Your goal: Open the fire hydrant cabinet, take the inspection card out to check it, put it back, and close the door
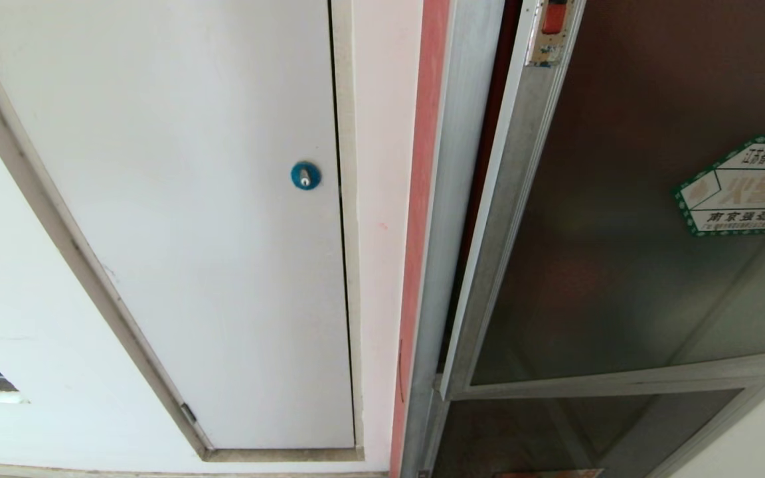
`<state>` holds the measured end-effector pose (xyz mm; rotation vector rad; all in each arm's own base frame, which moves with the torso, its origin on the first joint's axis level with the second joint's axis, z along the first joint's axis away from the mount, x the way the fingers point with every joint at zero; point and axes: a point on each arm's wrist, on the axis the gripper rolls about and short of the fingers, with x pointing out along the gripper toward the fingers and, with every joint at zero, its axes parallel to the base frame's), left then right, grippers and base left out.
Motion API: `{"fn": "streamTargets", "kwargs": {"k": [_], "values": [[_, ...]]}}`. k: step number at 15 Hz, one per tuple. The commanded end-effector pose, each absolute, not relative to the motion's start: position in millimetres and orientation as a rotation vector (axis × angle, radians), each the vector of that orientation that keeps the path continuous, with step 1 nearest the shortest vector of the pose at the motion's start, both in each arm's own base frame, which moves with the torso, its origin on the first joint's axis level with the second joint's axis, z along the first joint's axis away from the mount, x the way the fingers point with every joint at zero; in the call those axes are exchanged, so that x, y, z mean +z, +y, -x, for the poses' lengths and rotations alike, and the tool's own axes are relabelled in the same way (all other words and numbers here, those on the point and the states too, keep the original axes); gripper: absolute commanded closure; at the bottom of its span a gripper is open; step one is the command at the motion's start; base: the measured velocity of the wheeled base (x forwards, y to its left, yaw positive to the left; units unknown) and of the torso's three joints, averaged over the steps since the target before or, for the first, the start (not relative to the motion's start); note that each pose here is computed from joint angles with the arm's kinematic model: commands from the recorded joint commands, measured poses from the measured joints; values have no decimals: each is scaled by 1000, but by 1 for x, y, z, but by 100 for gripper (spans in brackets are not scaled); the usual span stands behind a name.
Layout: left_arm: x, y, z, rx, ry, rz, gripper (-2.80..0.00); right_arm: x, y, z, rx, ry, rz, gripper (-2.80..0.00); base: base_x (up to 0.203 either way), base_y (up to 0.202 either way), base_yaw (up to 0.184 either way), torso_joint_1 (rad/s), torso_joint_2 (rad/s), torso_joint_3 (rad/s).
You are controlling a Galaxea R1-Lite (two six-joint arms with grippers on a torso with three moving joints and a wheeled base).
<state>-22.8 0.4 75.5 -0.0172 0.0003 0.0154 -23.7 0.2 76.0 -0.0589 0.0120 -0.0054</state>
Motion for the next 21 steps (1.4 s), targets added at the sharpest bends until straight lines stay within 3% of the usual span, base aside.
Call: {"fn": "streamTargets", "kwargs": {"k": [1,5,7,10,16,21], "values": [[76,0,23,15,1,17,0,75,0,23,-5,17,49,0,0,0,0,0,0,0],[87,0,26,2,-39,-2,0,76,0,23,-6,17,48,0,0,0,0,0,0,0],[115,-2,30,-82,-78,-4,0,76,0,23,-6,17,46,0,0,0,0,0,0,0],[160,-4,9,-186,16,14,0,75,0,23,-6,16,44,0,0,0,0,0,0,0],[247,-14,-95,-513,234,161,0,75,0,23,-6,19,46,0,0,0,0,0,0,0],[270,-44,-196,-835,263,289,0,75,0,23,-6,19,47,0,0,0,0,0,0,0]]}}
